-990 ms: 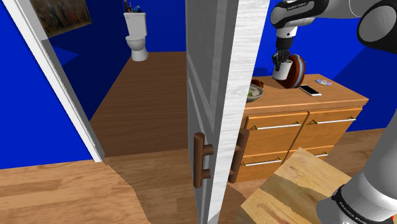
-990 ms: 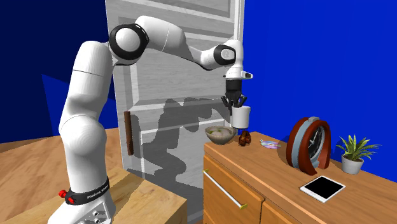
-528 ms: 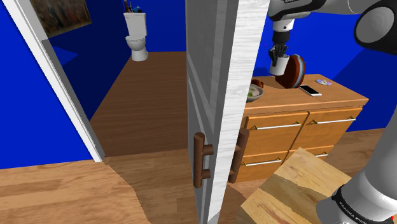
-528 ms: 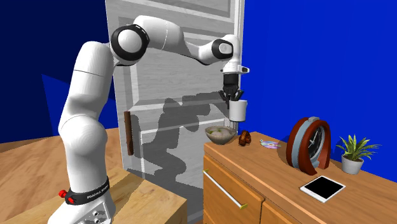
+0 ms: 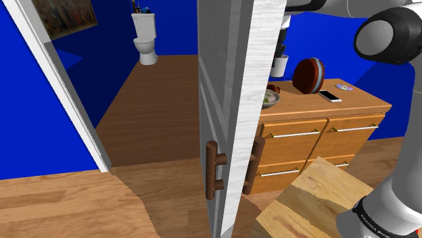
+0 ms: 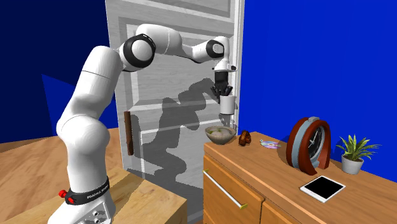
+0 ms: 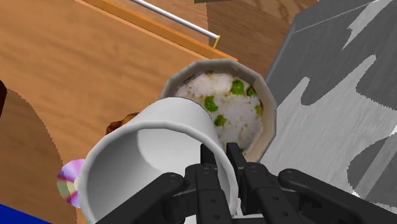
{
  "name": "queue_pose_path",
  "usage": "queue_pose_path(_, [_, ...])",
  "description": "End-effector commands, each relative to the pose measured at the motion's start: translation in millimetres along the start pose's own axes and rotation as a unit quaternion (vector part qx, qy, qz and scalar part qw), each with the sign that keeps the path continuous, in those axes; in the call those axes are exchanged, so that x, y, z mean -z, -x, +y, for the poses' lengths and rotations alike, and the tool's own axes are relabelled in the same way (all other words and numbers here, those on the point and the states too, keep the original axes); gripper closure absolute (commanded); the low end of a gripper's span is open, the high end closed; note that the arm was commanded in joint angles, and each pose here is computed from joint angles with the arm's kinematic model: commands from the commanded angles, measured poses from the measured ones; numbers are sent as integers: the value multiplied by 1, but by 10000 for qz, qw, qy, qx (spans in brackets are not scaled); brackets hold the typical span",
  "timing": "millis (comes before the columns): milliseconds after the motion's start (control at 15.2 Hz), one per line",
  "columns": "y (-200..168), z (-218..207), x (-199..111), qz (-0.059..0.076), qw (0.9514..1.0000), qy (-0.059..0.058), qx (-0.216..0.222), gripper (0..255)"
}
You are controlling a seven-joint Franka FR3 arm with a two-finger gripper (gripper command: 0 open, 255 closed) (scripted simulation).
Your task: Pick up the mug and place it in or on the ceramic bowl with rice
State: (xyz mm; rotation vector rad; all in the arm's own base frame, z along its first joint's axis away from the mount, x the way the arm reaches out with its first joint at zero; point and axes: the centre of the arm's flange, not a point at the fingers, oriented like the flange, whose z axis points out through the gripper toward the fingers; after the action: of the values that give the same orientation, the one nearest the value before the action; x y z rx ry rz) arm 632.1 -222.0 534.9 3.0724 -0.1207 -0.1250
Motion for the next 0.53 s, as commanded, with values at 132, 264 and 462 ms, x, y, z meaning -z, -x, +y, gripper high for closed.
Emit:
queue_pose_path(132, [-24, -39, 5, -2, 10000, -1, -6, 255])
queue_pose_path(264, [-25, -39, -6, -2, 10000, -1, -6, 255])
queue_pose_path(462, [-26, -40, -22, -2, 10000, -1, -6, 255])
